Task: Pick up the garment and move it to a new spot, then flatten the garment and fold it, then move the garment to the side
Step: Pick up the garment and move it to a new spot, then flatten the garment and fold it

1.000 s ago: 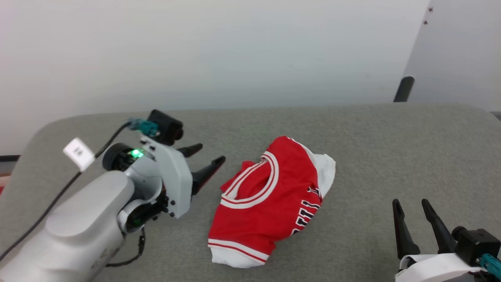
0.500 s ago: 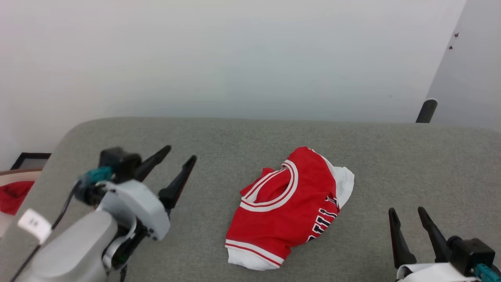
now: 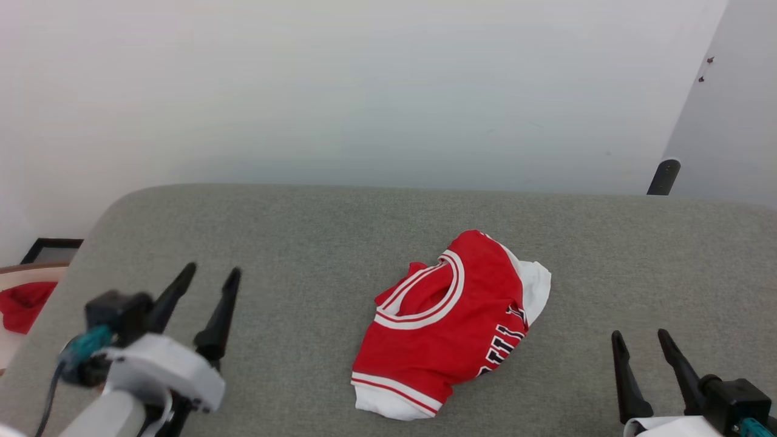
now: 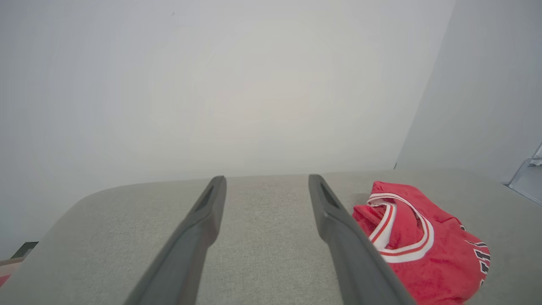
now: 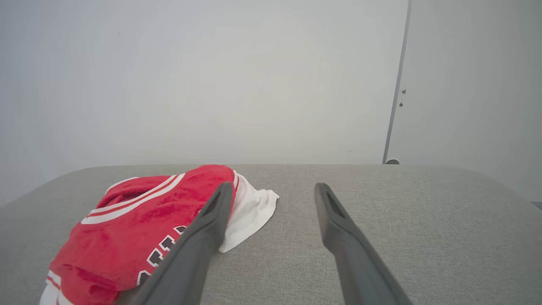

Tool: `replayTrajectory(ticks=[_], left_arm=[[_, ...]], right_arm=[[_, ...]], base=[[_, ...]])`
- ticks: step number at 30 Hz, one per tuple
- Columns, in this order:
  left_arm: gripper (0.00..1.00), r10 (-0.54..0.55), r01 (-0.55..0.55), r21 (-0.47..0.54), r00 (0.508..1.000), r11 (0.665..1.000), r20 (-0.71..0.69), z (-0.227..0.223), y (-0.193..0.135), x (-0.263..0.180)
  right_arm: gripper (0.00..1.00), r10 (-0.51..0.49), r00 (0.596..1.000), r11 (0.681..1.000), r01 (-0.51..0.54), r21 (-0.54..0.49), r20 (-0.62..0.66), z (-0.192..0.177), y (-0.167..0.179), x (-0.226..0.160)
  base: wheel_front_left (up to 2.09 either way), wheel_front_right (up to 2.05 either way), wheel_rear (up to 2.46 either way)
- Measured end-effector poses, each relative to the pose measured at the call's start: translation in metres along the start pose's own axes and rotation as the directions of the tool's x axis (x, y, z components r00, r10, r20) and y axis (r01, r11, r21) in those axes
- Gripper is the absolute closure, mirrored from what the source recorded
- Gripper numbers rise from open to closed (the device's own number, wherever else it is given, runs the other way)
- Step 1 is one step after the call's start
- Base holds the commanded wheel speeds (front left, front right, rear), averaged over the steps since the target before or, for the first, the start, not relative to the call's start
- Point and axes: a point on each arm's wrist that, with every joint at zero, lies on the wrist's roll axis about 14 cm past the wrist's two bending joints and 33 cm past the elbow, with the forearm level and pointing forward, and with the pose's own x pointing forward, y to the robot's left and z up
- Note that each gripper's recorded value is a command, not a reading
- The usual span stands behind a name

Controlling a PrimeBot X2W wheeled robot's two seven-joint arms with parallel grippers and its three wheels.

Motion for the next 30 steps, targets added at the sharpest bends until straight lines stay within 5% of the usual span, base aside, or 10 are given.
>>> replayTrajectory(ticks=[14,30], left_arm=[[0.00,0.193,-0.193,-0.019,0.980,0.981,0.051,-0.014,0.036,-0.047],[0.00,0.237,-0.235,-0.034,0.970,0.971,0.054,-0.027,0.044,-0.059]], right_arm=[[0.00,-0.064,0.998,0.997,0.064,-0.033,0.001,-0.003,-0.023,-0.009],[0.00,-0.097,0.995,0.995,0.096,-0.032,-0.008,-0.007,-0.033,-0.012]], base=[[0.00,0.00,0.00],[0.00,0.00,0.00]])
